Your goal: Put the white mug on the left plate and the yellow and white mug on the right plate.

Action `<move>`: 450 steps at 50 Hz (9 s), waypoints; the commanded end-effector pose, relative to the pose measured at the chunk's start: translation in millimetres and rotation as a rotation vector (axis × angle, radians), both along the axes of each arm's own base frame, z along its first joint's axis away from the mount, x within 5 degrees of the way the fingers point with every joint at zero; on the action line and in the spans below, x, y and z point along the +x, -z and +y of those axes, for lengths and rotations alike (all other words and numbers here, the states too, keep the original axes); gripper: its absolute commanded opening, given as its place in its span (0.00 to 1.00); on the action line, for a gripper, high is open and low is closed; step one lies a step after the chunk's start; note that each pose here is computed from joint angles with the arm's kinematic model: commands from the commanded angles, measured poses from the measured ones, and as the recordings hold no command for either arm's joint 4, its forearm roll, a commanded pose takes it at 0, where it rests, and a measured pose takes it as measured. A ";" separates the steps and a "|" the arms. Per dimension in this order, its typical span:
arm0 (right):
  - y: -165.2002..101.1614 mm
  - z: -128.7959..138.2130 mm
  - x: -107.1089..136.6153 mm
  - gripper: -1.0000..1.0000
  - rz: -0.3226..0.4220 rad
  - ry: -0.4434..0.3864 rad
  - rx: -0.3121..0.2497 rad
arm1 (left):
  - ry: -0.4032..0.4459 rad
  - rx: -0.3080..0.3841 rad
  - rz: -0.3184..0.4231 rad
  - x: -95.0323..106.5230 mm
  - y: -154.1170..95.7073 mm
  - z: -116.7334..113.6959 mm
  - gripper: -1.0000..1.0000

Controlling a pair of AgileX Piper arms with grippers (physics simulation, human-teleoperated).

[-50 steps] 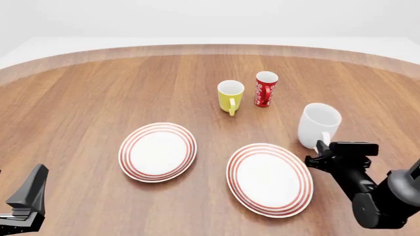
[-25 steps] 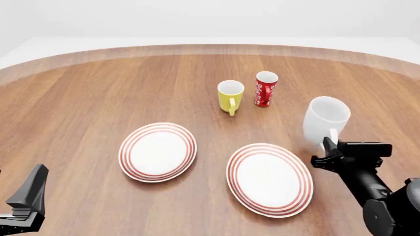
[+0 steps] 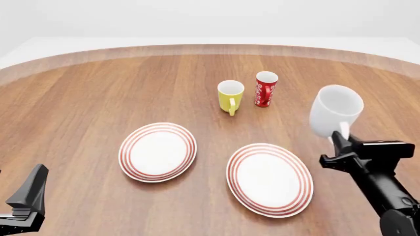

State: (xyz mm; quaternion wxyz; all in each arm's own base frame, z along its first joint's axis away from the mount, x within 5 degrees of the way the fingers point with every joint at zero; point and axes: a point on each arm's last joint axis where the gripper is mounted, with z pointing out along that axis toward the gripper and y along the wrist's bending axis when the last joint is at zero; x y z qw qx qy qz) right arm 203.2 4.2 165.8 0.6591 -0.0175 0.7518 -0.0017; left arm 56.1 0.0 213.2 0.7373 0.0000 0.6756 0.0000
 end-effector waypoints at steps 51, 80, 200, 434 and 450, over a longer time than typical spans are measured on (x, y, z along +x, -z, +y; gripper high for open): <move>-79.9 33.2 -25.2 0.00 -0.141 -0.190 -0.053 | 0.000 0.000 0.000 0.0 0.0 0.0 1.00; -99.5 60.8 -24.4 0.00 -0.176 -0.331 -0.047 | 0.000 0.000 0.000 0.0 0.0 0.0 1.00; -75.6 194.8 12.8 0.00 -0.069 -0.727 -0.009 | 0.000 0.000 0.000 0.0 0.0 0.0 1.00; 39.7 303.5 66.7 1.00 0.234 -0.795 0.045 | 0.000 0.000 0.000 0.0 0.0 0.0 1.00; 35.2 301.7 66.3 1.00 0.228 -0.793 0.049 | 0.000 0.000 0.000 0.0 0.0 0.0 1.00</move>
